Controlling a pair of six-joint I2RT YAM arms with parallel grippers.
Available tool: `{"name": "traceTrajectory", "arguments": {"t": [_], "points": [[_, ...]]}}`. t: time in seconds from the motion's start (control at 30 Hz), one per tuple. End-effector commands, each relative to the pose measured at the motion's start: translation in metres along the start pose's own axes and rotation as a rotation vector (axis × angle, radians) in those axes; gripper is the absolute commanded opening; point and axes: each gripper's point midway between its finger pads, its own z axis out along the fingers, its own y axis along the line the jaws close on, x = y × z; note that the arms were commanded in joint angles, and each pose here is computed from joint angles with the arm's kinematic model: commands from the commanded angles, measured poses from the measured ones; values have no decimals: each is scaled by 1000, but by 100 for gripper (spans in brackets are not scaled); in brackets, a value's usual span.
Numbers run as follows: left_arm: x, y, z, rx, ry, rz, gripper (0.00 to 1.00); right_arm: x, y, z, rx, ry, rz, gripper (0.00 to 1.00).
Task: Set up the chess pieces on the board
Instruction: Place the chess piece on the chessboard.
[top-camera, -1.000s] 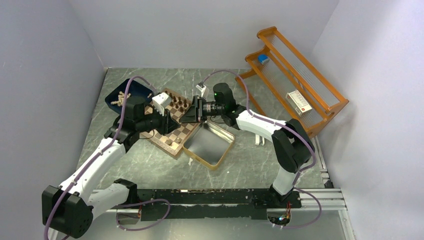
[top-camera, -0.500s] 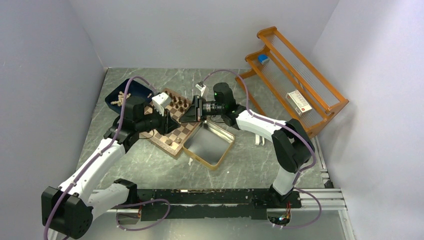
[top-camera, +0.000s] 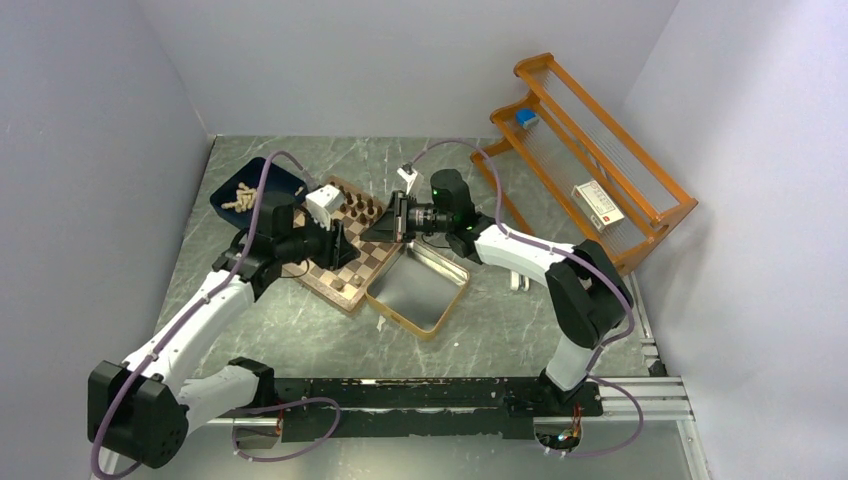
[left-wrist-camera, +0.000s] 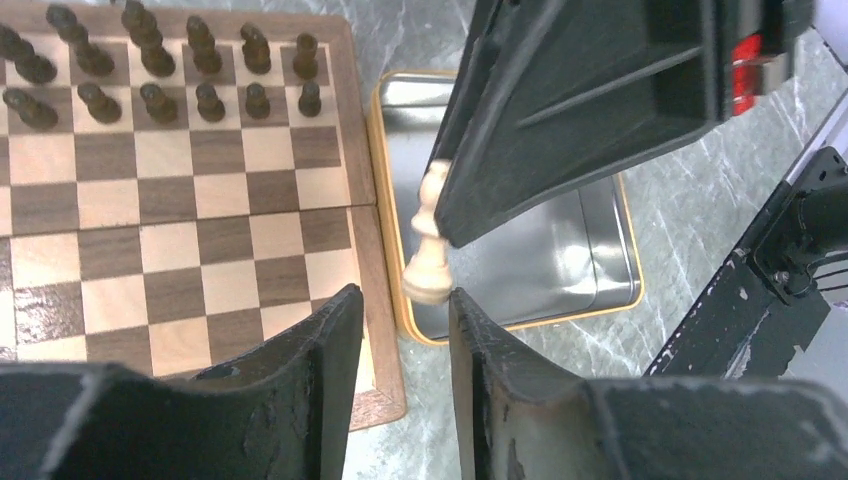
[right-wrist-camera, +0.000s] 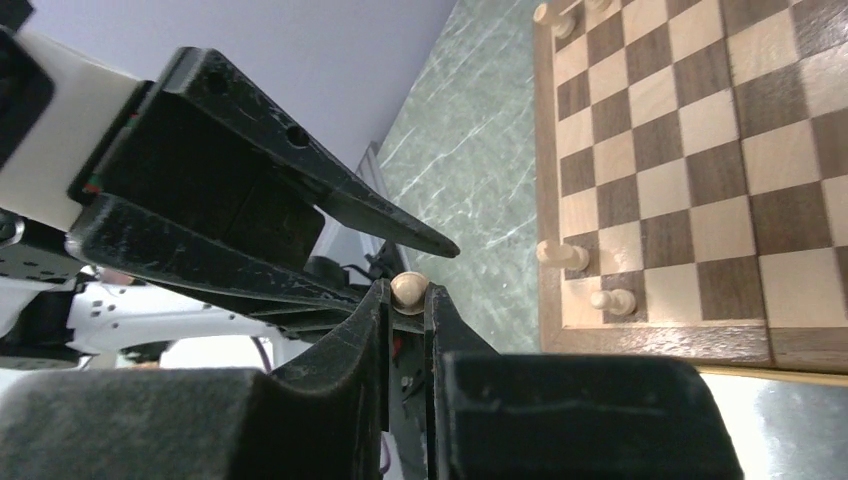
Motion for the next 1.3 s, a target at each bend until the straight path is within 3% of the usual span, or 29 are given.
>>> {"name": "traceTrajectory", "arguments": {"t": [0.0,0.2,0.4,0.43,0.47,0.83,1.07,1.27], "points": [[-9,13,-3,-96,7,-24,43,-22,9,-7,12,-104,-112,7],[-16,18,-13,-156,-30,-22,58,-32,0,-8,52,-166,-135,6],[-34,28,-44,-303,-140,-18,81,-33,-5,-1,105,-188,-211,6],[-40,29,-53,-333,-172,-16,96,-32,-5,2,122,-189,-241,6],[-45,32,-62,-373,-201,-18,98,-31,-5,5,138,-187,-271,6],[-84,34,-178,-686,-469,-91,98,7,0,60,272,-148,-643,6],[-106,9,-225,-671,-622,-115,98,29,-3,91,276,-117,-823,6],[-115,-3,-240,-633,-690,-112,98,42,-10,110,325,-89,-958,6]]}}
